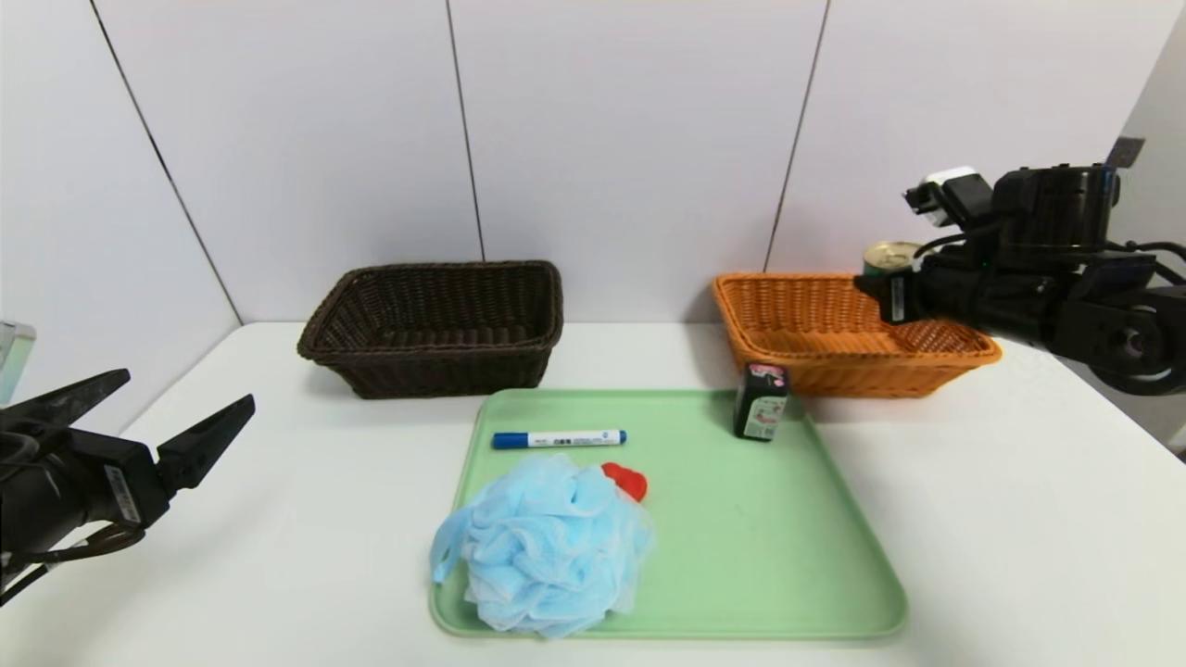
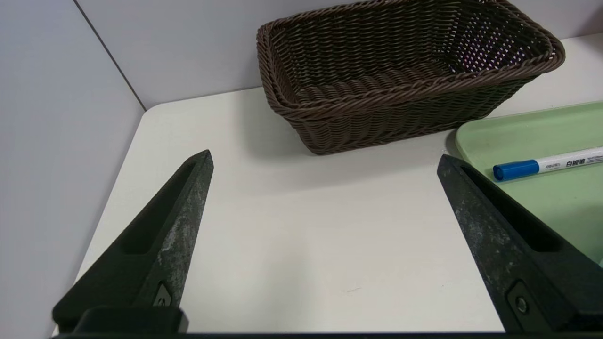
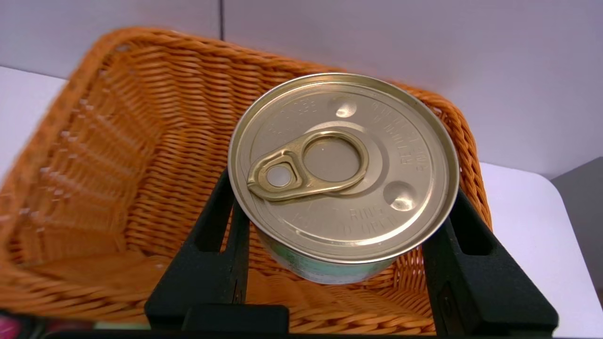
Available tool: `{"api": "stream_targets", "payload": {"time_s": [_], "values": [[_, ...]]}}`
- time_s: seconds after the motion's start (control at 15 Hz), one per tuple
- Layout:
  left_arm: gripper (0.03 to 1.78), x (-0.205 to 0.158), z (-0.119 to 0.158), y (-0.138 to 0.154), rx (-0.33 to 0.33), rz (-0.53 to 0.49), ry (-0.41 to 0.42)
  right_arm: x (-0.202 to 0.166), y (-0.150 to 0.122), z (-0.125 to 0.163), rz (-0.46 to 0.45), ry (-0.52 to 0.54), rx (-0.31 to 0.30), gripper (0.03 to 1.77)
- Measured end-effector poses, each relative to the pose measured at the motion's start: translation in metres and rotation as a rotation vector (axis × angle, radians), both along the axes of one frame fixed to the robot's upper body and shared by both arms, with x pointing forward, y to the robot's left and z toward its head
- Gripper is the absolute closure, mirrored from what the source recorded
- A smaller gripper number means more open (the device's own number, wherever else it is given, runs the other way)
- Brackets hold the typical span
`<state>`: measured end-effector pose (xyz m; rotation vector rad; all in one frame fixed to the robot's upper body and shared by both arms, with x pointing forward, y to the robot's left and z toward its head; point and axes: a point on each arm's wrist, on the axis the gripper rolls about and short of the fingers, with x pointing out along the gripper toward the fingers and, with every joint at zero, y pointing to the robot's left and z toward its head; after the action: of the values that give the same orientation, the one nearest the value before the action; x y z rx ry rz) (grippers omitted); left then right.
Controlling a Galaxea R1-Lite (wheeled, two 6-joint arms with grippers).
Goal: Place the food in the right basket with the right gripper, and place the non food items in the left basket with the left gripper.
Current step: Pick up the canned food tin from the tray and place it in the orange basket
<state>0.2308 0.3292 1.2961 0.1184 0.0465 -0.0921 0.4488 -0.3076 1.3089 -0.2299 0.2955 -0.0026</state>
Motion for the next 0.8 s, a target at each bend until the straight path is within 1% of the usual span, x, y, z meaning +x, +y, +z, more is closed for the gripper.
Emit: {"api": "stream_targets", "payload": {"time_s": [0.27,0.47,0.6,0.8], "values": [[0.12,-0.004,-0.002,0.000,0.000,0.000,0.004,0.025,-0.017,-0.025,-0.063,0.056,0.015,0.82],[0.12,-0.008,-0.004,0.000,0.001,0.000,0.014,0.040,-0.032,-0.039,-0.109,0.079,0.026,0.82],[0.12,-0.009,-0.005,0.000,0.002,-0.001,0.017,0.050,-0.037,-0.043,-0.136,0.073,0.048,0.82],[0.12,-0.011,-0.005,0.000,0.007,-0.001,0.014,0.062,-0.043,-0.046,-0.169,0.070,0.052,0.82]]}}
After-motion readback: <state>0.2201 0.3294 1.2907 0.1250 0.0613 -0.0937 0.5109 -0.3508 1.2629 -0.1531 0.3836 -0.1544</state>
